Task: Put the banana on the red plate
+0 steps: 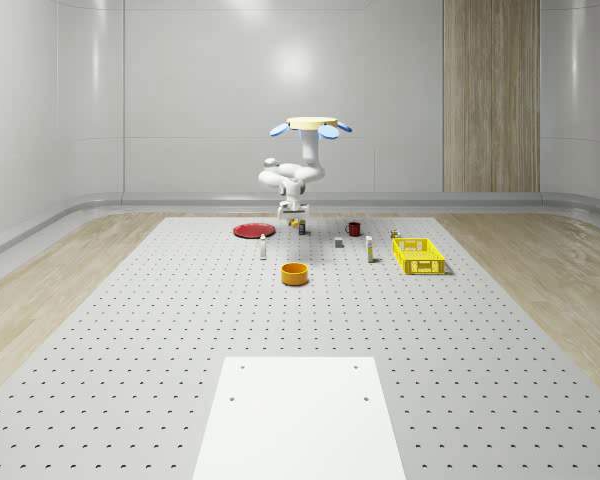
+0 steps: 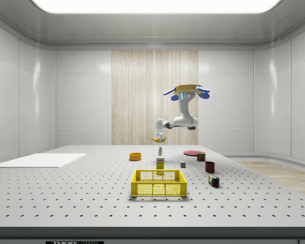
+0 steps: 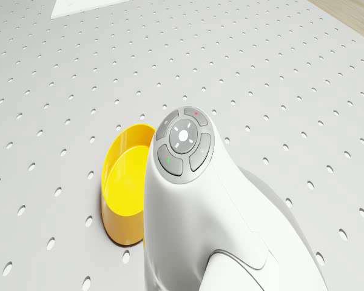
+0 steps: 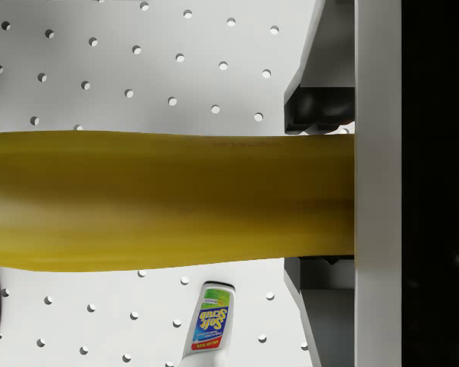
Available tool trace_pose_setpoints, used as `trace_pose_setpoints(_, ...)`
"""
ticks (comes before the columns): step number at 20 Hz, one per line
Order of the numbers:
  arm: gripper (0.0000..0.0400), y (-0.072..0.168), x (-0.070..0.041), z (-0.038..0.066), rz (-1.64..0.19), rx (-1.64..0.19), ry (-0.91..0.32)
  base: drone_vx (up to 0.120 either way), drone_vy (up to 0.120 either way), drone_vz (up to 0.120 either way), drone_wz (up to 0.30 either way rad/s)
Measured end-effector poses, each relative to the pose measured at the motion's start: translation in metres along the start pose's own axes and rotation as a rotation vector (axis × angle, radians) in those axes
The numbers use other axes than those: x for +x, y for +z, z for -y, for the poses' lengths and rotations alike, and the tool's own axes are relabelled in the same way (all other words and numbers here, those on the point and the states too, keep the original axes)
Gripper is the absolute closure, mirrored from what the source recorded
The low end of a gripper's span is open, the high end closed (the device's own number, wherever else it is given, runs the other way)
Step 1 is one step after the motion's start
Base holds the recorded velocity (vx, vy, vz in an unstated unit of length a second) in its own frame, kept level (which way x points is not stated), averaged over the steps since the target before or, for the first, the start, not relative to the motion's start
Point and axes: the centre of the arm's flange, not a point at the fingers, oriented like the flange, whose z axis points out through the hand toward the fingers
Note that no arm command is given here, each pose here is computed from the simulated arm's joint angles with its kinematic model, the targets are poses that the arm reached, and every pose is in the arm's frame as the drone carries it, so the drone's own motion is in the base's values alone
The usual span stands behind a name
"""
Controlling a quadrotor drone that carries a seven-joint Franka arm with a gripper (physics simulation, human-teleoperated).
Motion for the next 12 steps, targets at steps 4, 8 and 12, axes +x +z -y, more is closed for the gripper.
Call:
trace_pose_setpoints(4,0.0199,0.0000,0.0000,0.0000,-0.001,0.000,-0.119,0.000,0.000,0.000,-0.300)
trace_pose_setpoints(8,0.0199,-0.0001,0.0001,0.0000,-0.002,0.000,-0.239,0.000,0.000,0.000,-0.300)
trace_pose_setpoints(12,0.0199,-0.0001,0.0001,0.0000,-0.003,0.001,-0.359,0.000,0.000,0.000,-0.300)
